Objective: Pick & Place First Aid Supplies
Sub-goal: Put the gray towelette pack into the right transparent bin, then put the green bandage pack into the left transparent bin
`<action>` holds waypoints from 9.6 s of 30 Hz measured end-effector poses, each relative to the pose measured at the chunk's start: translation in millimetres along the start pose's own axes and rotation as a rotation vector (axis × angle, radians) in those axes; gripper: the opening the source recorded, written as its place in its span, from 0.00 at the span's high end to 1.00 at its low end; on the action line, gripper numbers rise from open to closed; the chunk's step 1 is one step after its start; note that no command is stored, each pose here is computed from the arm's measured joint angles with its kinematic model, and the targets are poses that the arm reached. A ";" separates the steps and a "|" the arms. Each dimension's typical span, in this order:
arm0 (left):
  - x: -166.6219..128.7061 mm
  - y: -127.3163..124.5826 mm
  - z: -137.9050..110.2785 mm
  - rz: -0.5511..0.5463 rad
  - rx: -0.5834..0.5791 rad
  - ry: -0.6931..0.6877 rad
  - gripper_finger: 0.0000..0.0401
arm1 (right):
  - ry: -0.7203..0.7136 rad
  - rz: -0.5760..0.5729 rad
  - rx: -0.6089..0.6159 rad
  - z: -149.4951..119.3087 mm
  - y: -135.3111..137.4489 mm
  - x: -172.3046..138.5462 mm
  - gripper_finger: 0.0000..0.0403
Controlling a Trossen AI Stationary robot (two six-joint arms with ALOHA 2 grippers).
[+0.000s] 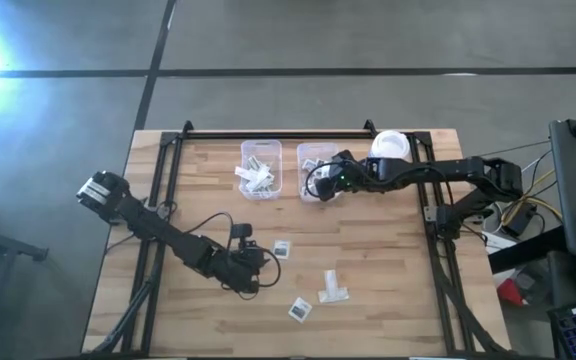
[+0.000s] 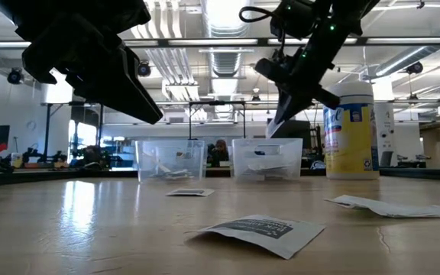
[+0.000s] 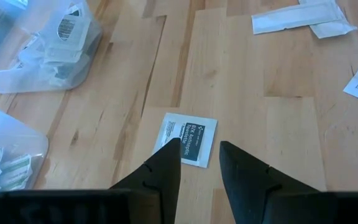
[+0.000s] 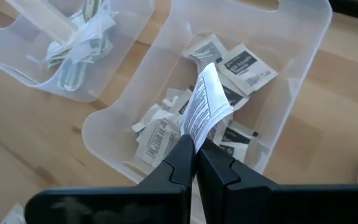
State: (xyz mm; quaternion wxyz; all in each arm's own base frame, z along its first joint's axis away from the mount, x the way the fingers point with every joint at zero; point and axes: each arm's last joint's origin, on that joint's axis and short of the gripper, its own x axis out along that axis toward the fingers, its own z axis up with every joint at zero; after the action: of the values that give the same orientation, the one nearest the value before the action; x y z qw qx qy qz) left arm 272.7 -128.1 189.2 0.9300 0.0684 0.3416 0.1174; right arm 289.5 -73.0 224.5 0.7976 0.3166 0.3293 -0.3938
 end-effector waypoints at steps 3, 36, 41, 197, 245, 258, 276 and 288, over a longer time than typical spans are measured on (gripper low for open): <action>0.0 0.0 -0.1 0.000 0.000 0.000 0.70 | -0.009 0.008 -0.015 1.0 0.7 0.1 0.97; 1.8 -5.3 -0.3 -0.105 -0.100 0.023 0.70 | 0.073 0.351 -0.196 -50.4 51.8 -55.5 0.81; 11.5 -10.8 -7.6 -0.110 -0.082 0.057 0.70 | 0.100 0.384 -0.223 -69.4 65.2 -54.5 0.83; 27.5 -8.3 -12.8 -0.047 -0.102 0.001 0.70 | -0.333 0.039 -0.335 -56.7 69.9 -64.0 0.98; 26.9 -9.3 -12.5 -0.056 -0.126 -0.002 0.70 | -0.014 -0.043 -0.013 -13.3 -7.7 8.4 0.98; 26.9 -9.4 -12.3 -0.057 -0.126 -0.003 0.70 | -0.025 -0.035 -0.005 -9.7 -6.3 7.4 0.81; 23.0 -21.2 6.1 -0.350 -0.111 -0.116 0.70 | 0.037 0.308 -0.160 -52.4 35.4 -62.7 0.76; 22.0 -22.5 8.4 -0.396 -0.121 -0.127 0.70 | 0.092 0.418 -0.196 -114.7 61.1 -100.5 0.82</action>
State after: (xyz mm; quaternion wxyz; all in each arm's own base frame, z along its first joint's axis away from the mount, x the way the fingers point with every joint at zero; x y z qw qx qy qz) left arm 298.4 -144.3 177.3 0.9570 -0.0490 0.2812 -0.0519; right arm 261.4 86.7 250.6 0.8730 0.3166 0.3291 -0.1714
